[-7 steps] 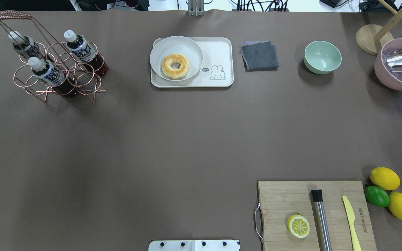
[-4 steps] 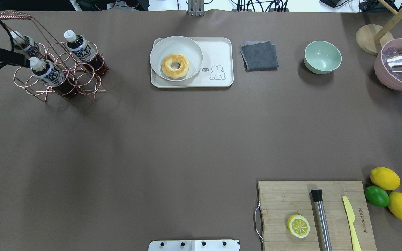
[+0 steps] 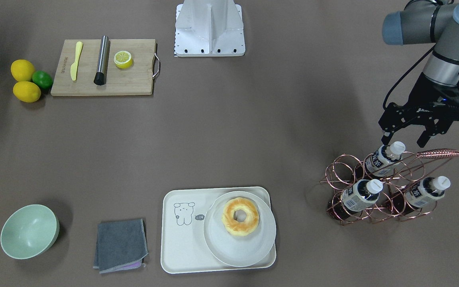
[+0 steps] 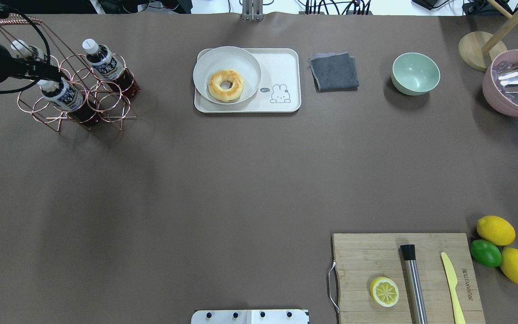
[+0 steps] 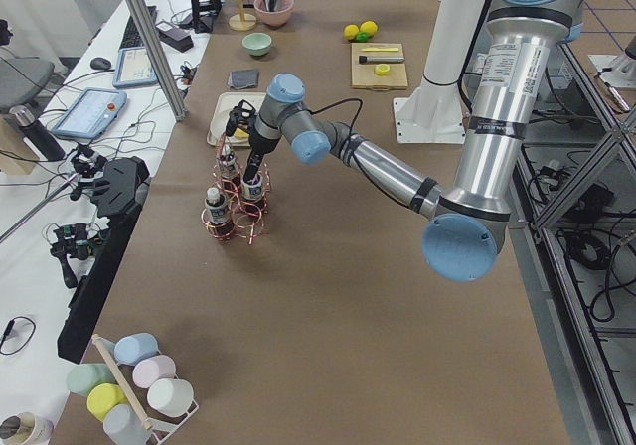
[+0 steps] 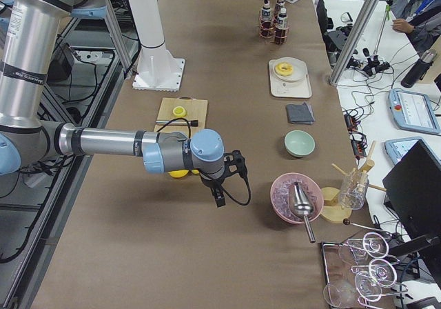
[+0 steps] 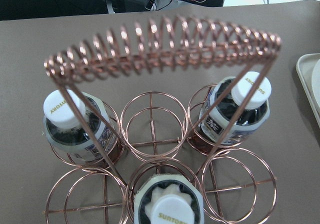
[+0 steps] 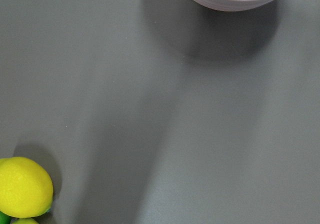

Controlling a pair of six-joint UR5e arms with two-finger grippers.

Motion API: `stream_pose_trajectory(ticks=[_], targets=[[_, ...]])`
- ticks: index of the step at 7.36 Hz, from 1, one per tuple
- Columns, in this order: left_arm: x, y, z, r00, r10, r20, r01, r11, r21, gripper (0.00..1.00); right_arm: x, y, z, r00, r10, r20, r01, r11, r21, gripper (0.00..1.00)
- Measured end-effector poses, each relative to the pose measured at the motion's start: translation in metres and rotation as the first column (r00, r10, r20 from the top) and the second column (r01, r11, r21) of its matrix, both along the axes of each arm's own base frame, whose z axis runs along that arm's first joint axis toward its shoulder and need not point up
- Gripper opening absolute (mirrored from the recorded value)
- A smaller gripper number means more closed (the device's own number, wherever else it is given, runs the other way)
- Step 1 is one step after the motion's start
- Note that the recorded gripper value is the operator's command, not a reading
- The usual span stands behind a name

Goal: Place tea on tray
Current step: 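Reach the left gripper down to a tea bottle in the copper rack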

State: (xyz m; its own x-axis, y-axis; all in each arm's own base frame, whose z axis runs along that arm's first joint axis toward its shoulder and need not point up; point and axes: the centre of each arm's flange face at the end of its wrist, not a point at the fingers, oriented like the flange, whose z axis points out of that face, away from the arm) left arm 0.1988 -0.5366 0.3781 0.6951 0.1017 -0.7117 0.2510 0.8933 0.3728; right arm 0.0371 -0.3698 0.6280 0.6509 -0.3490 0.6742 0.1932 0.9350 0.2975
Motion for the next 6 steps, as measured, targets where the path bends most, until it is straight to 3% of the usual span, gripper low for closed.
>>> stream_pose_trajectory(ticks=[3, 4, 5, 6], targets=[[0.0092, -0.0063, 0.0039, 1.000, -0.006, 0.013, 0.006, 1.000, -0.004, 0.64, 0.0000, 0.0011, -0.0009, 1.000, 0.002, 0.001, -0.002, 1.000, -0.001, 1.00], [0.0095, -0.0068, 0.0052, 1.000, -0.009, 0.014, 0.009, 1.000, -0.009, 0.63, 0.0000, 0.0013, -0.0012, 1.000, 0.003, 0.002, -0.003, 1.000, -0.002, 1.00], [0.0095, -0.0067, 0.0064, 1.000, -0.018, 0.014, 0.018, 1.000, -0.016, 0.56, -0.0001, 0.0014, -0.0018, 1.000, 0.004, 0.003, -0.004, 1.000, -0.003, 1.00], [0.0106, -0.0066, 0.0071, 0.999, -0.031, 0.019, 0.031, 0.999, -0.017, 0.44, -0.0006, 0.0013, -0.0026, 1.000, 0.004, 0.010, -0.004, 1.000, -0.004, 1.00]])
